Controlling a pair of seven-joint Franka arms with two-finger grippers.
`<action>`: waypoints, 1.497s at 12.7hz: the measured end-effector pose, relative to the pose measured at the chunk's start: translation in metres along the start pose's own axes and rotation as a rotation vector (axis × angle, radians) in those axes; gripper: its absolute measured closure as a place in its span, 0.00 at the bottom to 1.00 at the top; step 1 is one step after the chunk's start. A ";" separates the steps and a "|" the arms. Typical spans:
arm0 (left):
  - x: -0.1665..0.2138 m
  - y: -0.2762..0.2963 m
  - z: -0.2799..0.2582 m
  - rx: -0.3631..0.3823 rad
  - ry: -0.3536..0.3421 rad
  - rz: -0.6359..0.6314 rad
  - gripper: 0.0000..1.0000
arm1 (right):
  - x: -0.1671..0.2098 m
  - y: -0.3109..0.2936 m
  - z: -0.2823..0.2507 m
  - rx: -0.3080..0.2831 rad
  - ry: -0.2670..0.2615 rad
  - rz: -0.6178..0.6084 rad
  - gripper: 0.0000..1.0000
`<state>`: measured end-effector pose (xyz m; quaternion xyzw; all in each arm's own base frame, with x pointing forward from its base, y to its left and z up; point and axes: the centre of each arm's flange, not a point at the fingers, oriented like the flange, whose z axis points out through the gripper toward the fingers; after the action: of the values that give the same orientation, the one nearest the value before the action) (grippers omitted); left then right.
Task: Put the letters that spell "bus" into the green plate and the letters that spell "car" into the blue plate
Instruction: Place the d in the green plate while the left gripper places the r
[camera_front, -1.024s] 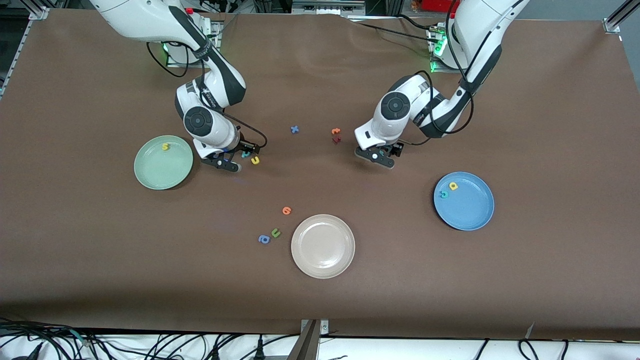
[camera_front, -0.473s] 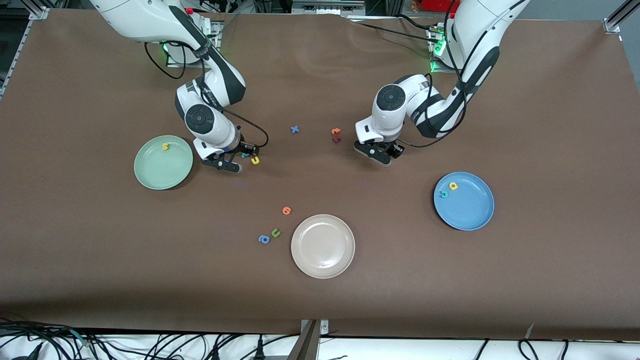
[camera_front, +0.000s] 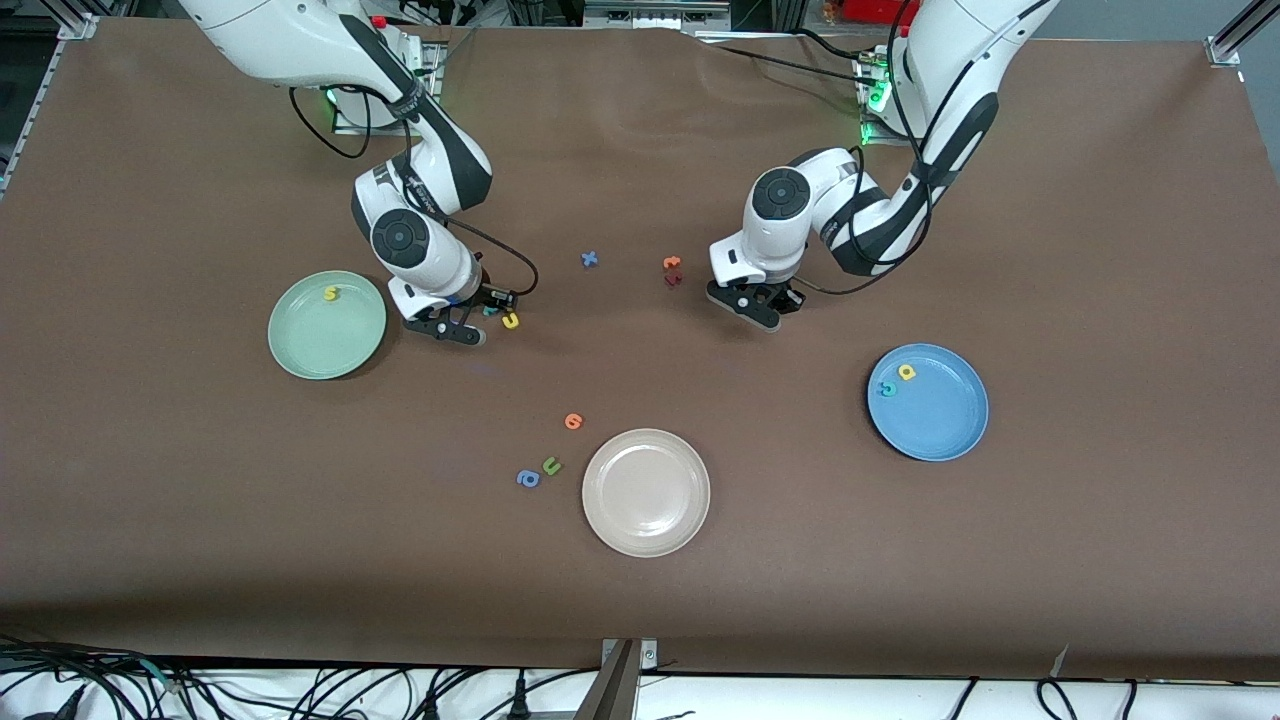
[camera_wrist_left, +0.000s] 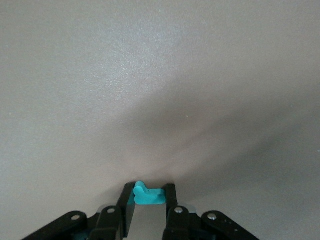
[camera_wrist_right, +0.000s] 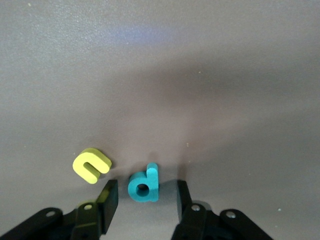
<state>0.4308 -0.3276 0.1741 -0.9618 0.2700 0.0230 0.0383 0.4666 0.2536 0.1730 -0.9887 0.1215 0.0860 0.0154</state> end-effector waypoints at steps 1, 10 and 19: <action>0.003 -0.003 -0.005 0.003 0.010 -0.005 0.70 | 0.000 0.000 0.000 0.000 0.001 -0.001 0.45; 0.009 -0.175 -0.071 0.071 -0.032 0.172 0.70 | 0.013 0.017 -0.036 -0.075 -0.025 0.011 0.73; -0.002 -0.287 -0.050 0.015 -0.029 0.291 0.70 | 0.090 0.195 -0.086 -0.152 -0.113 -0.126 0.73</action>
<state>0.5797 -0.0868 0.2412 -0.9117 0.4063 0.0401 0.0454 0.5200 0.0390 0.2399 -0.9863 0.0510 0.1497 -0.0472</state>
